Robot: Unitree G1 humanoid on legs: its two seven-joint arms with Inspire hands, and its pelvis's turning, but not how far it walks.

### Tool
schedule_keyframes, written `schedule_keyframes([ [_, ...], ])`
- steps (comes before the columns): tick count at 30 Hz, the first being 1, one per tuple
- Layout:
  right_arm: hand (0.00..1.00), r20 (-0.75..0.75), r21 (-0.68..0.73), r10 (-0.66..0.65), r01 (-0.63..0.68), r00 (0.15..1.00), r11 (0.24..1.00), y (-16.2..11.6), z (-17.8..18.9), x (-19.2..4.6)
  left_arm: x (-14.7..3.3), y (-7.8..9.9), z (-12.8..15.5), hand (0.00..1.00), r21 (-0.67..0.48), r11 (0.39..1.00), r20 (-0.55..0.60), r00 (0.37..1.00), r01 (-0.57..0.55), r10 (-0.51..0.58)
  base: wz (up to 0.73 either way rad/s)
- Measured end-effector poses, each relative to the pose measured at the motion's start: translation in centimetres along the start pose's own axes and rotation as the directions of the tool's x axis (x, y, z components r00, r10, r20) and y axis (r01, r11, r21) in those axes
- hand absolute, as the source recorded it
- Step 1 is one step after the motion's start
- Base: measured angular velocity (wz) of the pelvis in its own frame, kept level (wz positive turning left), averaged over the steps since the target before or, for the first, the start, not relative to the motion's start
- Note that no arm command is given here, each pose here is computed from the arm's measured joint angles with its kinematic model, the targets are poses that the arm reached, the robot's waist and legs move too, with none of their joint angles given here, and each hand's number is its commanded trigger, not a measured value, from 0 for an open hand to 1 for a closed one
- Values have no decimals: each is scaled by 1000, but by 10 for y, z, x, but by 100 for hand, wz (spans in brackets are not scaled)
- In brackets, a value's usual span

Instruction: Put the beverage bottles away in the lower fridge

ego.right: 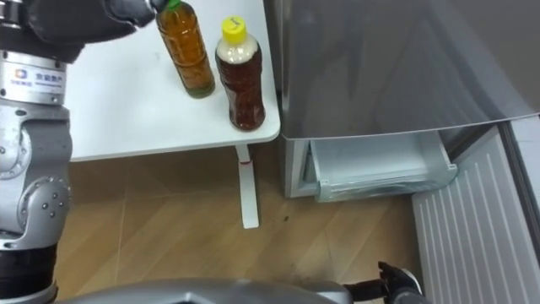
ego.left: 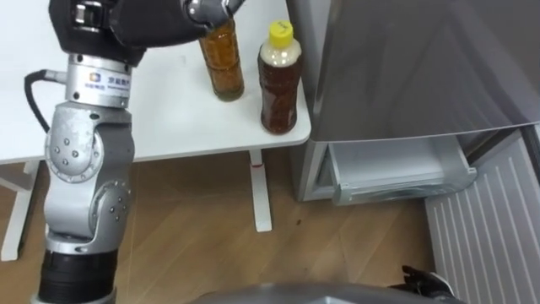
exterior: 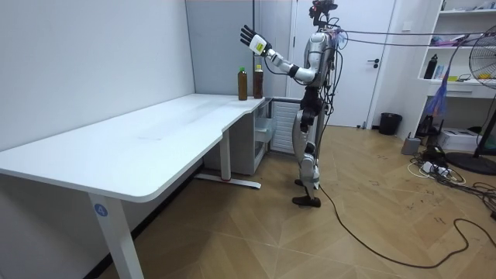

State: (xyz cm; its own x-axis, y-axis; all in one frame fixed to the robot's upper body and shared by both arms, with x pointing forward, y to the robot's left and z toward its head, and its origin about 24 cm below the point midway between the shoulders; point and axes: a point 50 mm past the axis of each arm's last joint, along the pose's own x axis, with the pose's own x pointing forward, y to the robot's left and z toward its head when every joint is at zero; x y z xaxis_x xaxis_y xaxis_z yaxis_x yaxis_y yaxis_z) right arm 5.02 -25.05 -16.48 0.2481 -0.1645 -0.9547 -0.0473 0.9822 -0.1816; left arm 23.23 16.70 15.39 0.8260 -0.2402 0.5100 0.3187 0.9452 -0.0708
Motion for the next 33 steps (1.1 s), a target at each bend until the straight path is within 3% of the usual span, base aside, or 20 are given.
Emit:
schedule_keyframes([
  [10,0,-29,-3,-3,3,1000,1000,-2,-5,-1,-1,-8,-6,0,-25,989,-51,988,145,-146,0],
  [33,0,-137,-184,-46,20,989,983,-6,-20,-3,-12,-15,-34,0,-96,967,-197,948,237,-251,-2],
])
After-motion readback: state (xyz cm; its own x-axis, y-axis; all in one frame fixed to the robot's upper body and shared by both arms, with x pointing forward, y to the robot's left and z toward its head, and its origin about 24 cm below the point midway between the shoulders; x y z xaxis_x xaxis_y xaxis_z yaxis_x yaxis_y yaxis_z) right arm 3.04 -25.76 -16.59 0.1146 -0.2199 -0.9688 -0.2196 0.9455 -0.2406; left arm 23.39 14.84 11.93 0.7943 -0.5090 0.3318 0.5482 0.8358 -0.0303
